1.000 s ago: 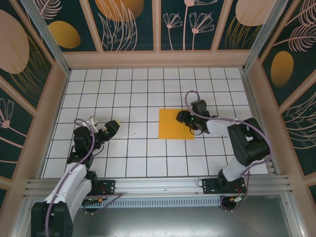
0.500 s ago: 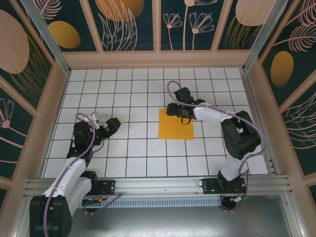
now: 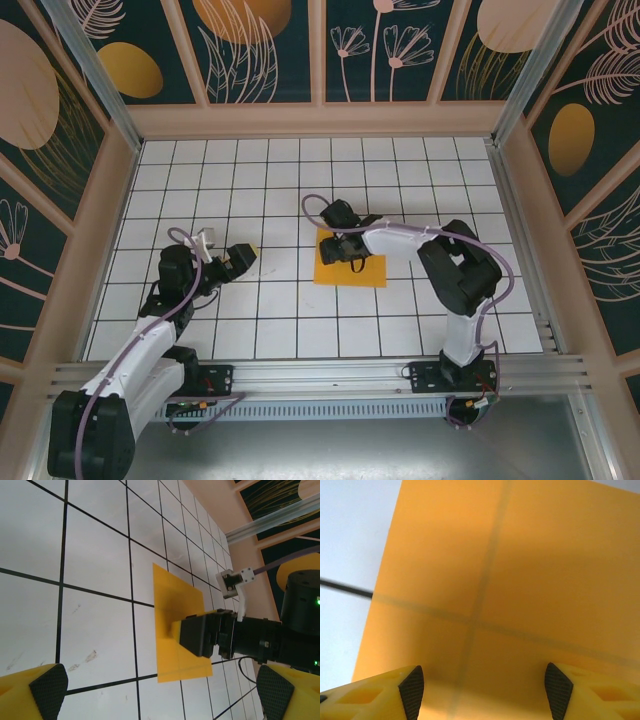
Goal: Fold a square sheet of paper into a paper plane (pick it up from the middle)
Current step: Rotate the square sheet of paper at the center of the table.
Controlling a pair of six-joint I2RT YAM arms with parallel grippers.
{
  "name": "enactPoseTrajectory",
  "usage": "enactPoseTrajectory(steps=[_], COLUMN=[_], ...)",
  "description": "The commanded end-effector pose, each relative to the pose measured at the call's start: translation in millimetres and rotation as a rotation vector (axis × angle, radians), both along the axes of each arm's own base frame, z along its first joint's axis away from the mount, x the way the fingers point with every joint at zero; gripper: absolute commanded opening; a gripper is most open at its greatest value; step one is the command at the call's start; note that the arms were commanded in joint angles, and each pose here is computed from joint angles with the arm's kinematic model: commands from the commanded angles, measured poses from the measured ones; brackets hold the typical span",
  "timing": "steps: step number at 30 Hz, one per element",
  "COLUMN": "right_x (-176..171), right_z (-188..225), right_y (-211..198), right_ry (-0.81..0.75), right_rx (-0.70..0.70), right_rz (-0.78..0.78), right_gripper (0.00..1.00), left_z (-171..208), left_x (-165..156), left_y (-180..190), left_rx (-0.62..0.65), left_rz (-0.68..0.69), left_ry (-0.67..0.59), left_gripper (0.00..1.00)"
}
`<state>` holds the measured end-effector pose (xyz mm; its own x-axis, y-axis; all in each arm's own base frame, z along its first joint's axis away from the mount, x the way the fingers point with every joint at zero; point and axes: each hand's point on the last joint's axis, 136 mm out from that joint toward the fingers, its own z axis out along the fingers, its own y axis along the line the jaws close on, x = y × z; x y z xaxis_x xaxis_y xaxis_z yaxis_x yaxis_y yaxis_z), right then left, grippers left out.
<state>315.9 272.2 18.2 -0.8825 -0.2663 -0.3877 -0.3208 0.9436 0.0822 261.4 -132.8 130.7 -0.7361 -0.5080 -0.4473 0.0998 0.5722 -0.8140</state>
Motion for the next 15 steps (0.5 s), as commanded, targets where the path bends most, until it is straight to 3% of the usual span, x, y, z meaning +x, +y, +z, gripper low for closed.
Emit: enactPoseTrajectory(steps=[1,6,10,15], right_x=[-29,-6,11,17], right_z=[-23,16,42,33], right_y=[-9,10,9,-15], right_ry=[0.089,0.011,-0.039,-0.014], right_rx=[-0.091,-0.041,0.017,0.004], right_rz=[0.097,0.080,-0.107,-0.339], right_gripper=[0.64,0.70,0.75,0.84], left_z=[7,0,-5,-14], left_x=[5,7,10,14], left_y=[0,-1,-4,-9], left_rx=[0.023,0.037,0.042,0.044], left_rz=[0.000,-0.004,-0.020,-0.046], left_ry=[-0.026,-0.007,0.005,0.019], left_gripper=[0.99,0.99,0.99,0.99])
